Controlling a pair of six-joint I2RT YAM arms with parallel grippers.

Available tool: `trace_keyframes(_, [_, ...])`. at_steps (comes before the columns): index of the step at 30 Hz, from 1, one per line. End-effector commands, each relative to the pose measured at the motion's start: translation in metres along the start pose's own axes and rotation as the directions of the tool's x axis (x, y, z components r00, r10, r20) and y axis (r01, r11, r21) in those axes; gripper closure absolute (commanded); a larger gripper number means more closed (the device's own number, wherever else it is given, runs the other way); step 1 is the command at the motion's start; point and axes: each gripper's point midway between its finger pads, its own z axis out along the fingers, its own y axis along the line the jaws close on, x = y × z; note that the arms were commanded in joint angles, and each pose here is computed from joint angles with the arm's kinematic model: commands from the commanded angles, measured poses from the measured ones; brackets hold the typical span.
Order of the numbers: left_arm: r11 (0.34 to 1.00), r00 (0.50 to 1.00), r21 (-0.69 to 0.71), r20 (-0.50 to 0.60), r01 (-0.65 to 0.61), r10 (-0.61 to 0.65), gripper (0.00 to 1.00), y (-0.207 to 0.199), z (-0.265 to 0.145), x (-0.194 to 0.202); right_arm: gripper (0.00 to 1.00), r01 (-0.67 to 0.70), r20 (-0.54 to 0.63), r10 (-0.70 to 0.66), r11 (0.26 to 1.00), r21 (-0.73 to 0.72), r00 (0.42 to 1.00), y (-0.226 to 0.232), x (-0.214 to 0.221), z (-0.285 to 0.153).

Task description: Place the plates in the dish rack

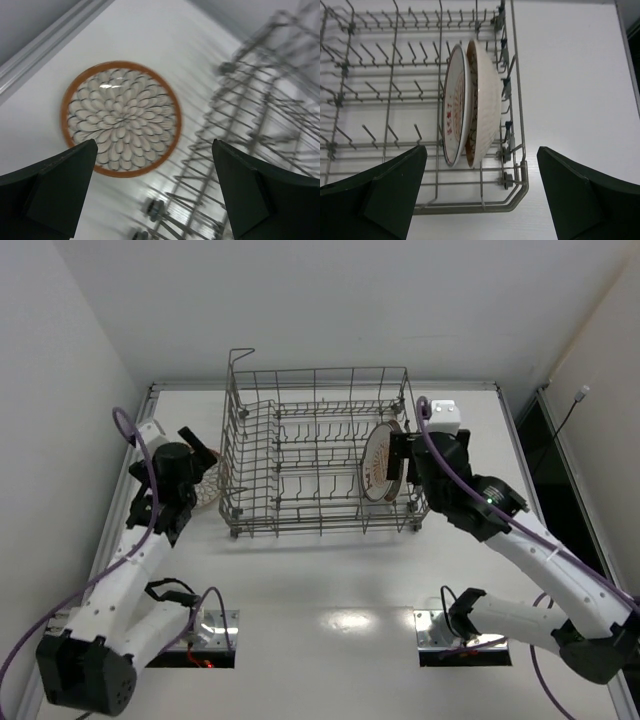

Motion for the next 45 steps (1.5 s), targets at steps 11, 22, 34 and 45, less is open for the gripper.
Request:
trace_keyframes(11, [0.862, 0.825, -0.126, -0.252, 0.491, -0.506, 0.00, 0.088, 0.033, 0.078, 0.08, 0.098, -0.074, -0.106, 0.989, -0.106, 0.992, 0.001, 0.048, -0.005])
trace_keyframes(22, [0.761, 0.690, -0.206, -0.326, 0.616, -0.647, 0.15, 0.123, 0.054, 0.127, 0.08, 0.115, -0.104, -0.132, 0.981, -0.157, 0.986, 0.002, 0.070, -0.008])
trace_keyframes(34, [0.706, 0.635, -0.178, -0.329, 0.685, -0.699, 0.22, 0.118, 0.070, 0.137, 0.08, 0.134, -0.152, -0.164, 0.973, -0.186, 0.975, 0.006, 0.091, -0.004])
trace_keyframes(45, [0.684, 0.607, -0.240, -0.324, 0.689, -0.726, 0.27, 0.107, 0.094, 0.146, 0.07, 0.145, -0.168, -0.176, 0.973, -0.182, 0.970, 0.003, 0.102, -0.003])
